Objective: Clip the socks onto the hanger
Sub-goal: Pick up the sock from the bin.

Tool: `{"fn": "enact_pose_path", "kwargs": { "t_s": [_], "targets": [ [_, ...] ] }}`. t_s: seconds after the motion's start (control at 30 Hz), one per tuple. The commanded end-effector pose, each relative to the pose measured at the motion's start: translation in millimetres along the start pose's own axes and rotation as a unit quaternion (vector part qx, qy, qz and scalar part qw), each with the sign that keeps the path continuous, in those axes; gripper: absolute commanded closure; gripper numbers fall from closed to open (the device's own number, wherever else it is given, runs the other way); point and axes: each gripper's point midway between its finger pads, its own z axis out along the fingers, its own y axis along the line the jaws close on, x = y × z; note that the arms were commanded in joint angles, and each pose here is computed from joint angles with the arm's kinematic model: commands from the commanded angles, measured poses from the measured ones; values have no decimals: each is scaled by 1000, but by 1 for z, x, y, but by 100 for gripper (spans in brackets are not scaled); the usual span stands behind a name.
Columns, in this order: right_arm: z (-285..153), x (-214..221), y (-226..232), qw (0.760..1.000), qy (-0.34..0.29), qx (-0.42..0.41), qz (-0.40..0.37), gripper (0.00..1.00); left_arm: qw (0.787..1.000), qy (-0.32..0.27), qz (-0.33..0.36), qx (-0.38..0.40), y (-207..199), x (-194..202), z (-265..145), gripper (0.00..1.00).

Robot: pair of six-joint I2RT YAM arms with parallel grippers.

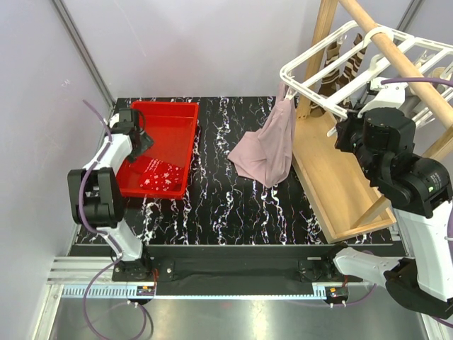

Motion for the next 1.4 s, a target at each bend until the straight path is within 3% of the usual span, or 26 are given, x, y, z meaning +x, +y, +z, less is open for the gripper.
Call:
{"fn": "enact_pose_path", "kwargs": {
  "t_s": [0.0, 0.13, 0.6, 0.73, 0.77, 0.83, 0.9, 0.97, 1.0, 1.2, 1.37],
  "targets": [
    [1, 16, 9, 999, 29, -26, -4, 100, 998, -19, -53, -30, -1, -21, 14, 35],
    [2, 17, 9, 999, 30, -26, -5, 100, 991, -17, -84, -100, 10, -25, 26, 36],
    [5, 20, 15, 999, 36, -34, -7, 100, 974, 34, -110, -193, 23, 0, 70, 37],
    [6, 20, 15, 999, 37, -34, -7, 100, 975, 42, -105, -191, 25, 5, 77, 54],
    [6, 21, 15, 999, 38, -33, -6, 100, 977, 47, -102, -181, 22, 6, 80, 63],
    [6, 21, 16, 999, 39, -34, -6, 100, 978, 48, -98, -179, 22, 7, 83, 65],
    [6, 21, 16, 999, 39, -35, -6, 100, 980, 49, -91, -171, 20, 6, 84, 74],
    [6, 21, 16, 999, 39, -35, -5, 100, 981, 47, -84, -170, 19, 4, 81, 88],
    [5, 22, 16, 999, 39, -36, -4, 100, 981, 44, -83, -169, 20, 1, 78, 100],
    [5, 24, 15, 998, 41, -35, -5, 100, 987, -64, -62, -135, 8, -47, 6, 100],
    [7, 25, 17, 998, 44, -36, -7, 100, 985, -169, 1, -36, -34, -75, -94, 100]
  ]
}}
